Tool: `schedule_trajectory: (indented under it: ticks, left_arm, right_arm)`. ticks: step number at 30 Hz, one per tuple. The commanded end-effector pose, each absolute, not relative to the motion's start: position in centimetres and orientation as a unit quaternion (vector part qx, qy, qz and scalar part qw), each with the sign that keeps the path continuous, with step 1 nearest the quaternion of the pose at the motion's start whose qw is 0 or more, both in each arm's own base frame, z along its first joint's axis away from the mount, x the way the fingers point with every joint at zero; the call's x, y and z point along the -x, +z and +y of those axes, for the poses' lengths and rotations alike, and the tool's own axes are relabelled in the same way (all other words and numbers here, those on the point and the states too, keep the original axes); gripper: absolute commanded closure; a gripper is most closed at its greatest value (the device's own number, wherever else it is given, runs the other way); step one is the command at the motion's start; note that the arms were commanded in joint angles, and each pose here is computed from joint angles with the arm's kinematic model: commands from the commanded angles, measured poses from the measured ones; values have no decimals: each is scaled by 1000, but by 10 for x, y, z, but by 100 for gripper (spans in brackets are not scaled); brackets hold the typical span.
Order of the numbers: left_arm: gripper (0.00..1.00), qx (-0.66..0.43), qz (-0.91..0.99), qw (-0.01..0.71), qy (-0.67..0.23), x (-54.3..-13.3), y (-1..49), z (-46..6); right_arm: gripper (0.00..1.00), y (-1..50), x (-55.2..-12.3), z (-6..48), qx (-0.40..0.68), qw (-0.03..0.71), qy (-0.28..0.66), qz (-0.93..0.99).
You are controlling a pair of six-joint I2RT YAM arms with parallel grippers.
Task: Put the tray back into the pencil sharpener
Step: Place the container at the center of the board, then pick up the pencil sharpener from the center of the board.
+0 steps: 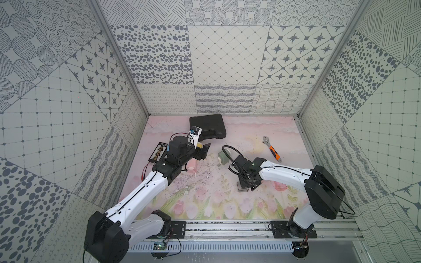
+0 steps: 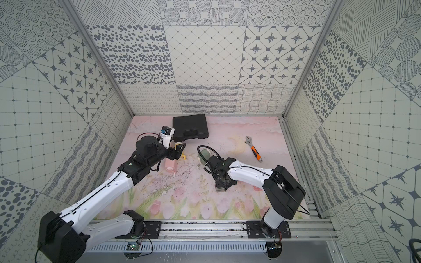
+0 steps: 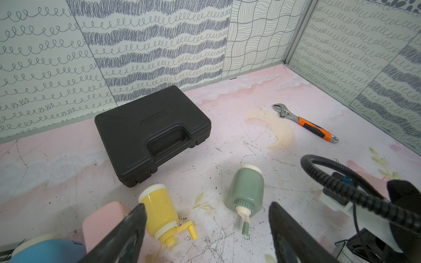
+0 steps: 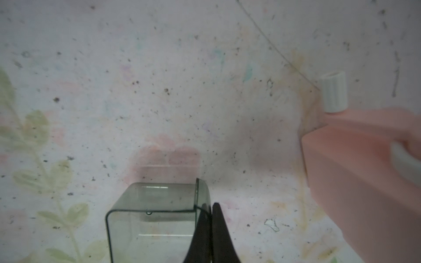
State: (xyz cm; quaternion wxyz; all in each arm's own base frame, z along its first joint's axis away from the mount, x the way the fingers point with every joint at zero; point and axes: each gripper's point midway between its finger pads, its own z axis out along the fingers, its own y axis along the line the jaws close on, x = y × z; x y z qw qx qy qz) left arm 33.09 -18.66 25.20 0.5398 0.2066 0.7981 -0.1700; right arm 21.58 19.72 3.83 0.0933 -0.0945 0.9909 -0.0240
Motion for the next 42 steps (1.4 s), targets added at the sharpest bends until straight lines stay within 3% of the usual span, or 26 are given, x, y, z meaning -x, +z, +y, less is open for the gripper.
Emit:
schedule_trajectory:
  ticks: [1,14,20,27,34,42]
  left_arm:
    - [16,-212,790,549,-174,-333,258,-189]
    - [16,-219,801,533,-166,-338,246,-191]
    - [16,-229,803,523,-169,-336,240,-194]
    - [16,-253,814,485,-195,-333,227,-209]
    - [16,-310,843,386,-209,-322,189,-241]
    - [13,-365,891,244,-117,-317,118,-268]
  right_arm:
    - [96,39,-222,206,100,96,-5,990]
    - [82,31,-226,211,92,94,7,991]
    - [68,67,-232,215,76,149,50,985]
    - [65,100,-225,203,23,231,127,964]
    - [64,107,-221,183,-28,275,150,949]
    - [64,107,-218,168,-52,290,153,943]
